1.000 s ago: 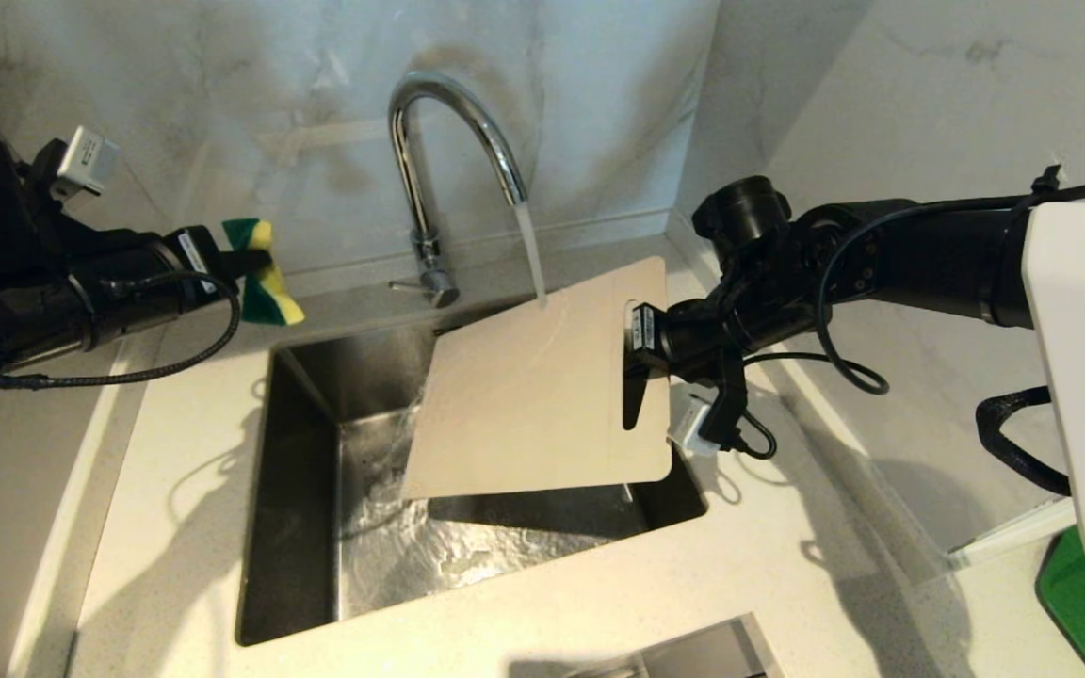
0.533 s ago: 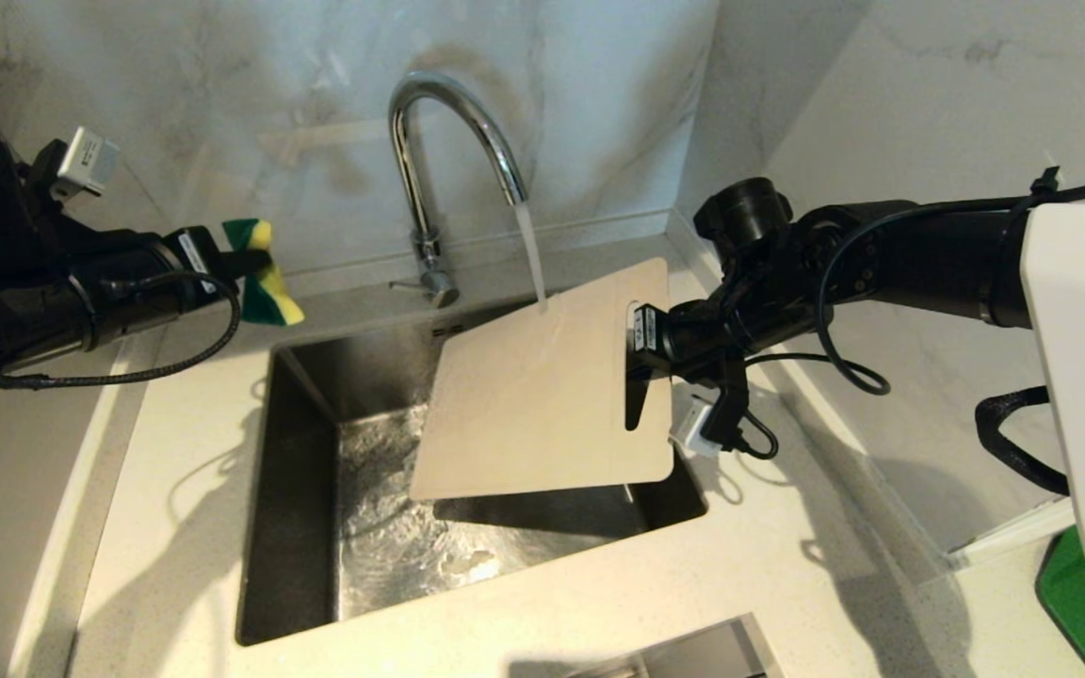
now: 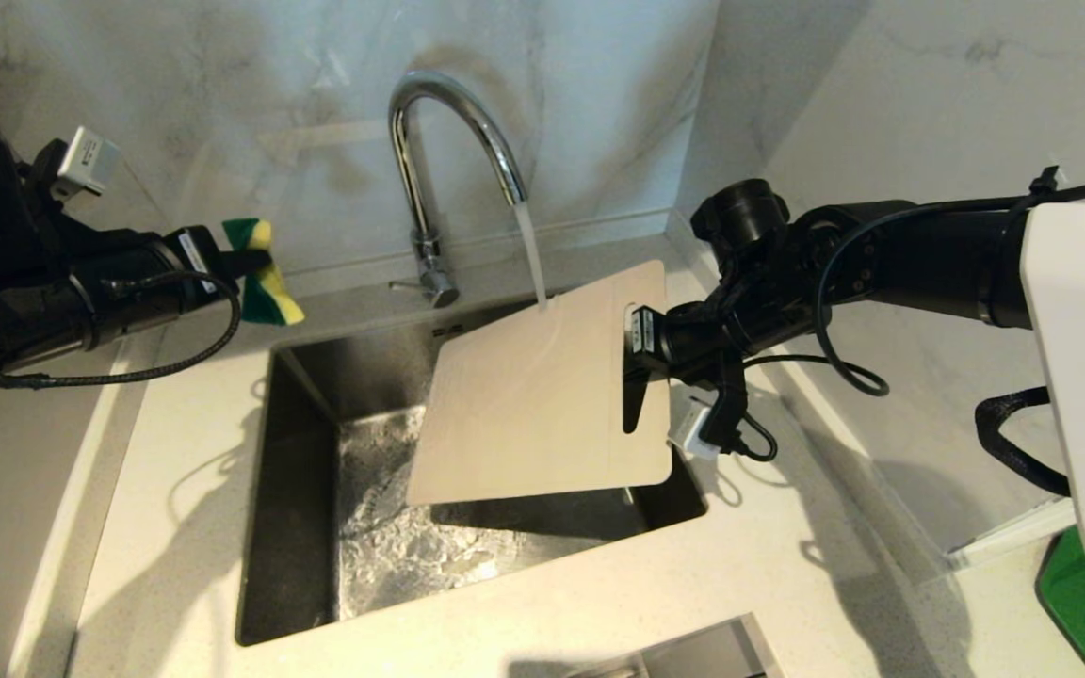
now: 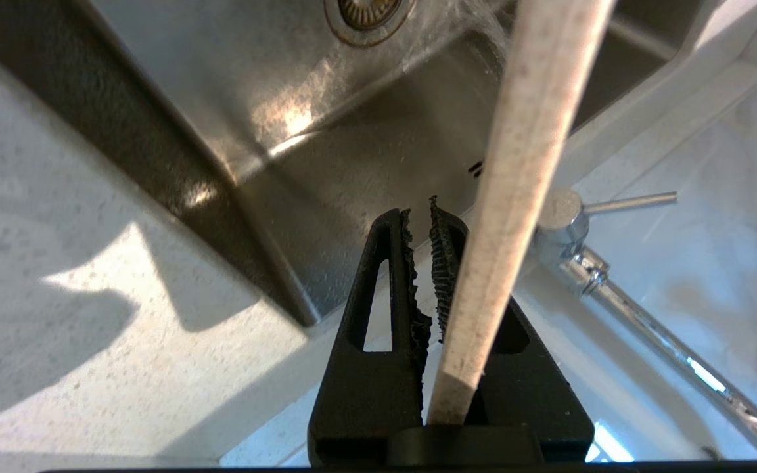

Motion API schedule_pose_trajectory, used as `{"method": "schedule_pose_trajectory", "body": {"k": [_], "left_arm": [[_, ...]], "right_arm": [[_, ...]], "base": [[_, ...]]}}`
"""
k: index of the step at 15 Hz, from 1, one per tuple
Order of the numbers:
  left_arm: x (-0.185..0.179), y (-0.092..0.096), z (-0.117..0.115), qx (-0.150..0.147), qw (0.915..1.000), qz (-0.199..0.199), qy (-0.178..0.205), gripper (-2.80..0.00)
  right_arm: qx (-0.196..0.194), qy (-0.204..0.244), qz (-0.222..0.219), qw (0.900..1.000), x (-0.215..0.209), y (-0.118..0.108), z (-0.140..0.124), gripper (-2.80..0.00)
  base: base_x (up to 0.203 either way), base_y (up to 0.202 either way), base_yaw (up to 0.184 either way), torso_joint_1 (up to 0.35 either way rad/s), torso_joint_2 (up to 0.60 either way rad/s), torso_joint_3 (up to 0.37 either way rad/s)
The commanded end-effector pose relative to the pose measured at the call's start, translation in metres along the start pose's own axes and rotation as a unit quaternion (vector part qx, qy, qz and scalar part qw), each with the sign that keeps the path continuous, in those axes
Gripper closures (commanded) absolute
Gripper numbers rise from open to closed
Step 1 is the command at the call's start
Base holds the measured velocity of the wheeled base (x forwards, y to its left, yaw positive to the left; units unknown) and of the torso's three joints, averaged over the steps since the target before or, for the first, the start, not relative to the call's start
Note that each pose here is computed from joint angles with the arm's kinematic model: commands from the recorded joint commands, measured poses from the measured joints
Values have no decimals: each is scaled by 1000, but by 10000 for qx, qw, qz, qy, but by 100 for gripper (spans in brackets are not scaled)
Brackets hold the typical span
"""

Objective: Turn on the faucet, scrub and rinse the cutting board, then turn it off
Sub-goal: Scrub the cutting board underwater

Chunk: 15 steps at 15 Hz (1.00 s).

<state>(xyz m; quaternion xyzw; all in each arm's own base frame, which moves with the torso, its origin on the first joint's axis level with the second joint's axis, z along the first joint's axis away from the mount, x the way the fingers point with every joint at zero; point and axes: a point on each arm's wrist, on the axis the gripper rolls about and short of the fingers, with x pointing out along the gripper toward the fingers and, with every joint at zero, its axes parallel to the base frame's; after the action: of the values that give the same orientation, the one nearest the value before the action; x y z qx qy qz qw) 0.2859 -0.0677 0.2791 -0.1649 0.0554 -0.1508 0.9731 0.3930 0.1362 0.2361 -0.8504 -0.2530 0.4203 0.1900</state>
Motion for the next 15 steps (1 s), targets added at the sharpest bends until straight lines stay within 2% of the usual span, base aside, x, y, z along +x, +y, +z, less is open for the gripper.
{"method": "schedule_pose_trajectory", "body": {"k": [1,7,9,12,15], "left_arm": [[-1,-1,0,-10,10000,-22,-16,0],[-3,-4,-1,-7,10000,-47,-4,0],[-3,-11,-7,2,9999,-135,84,0],[-4,-32,-19,24,9992,-329,234,0],[-4,-62,-40,-46,9953,-774,573,0]], "right_arm": [[-90,-78,-27,9999,-3,-5,5,0],[-245,-14,-156,9996,-36,-27,19,0],[-346,58,-253,9991,-45,-37,21,0],[-480,30,-381,9981,-48,-51,27,0],[-548,-1,-458,9974,-49,-59,30,0]], "base": [[0,0,0,0,0,0],[0,0,0,0,0,0],[0,0,0,0,0,0],[0,0,0,0,0,0],[0,0,0,0,0,0]]}}
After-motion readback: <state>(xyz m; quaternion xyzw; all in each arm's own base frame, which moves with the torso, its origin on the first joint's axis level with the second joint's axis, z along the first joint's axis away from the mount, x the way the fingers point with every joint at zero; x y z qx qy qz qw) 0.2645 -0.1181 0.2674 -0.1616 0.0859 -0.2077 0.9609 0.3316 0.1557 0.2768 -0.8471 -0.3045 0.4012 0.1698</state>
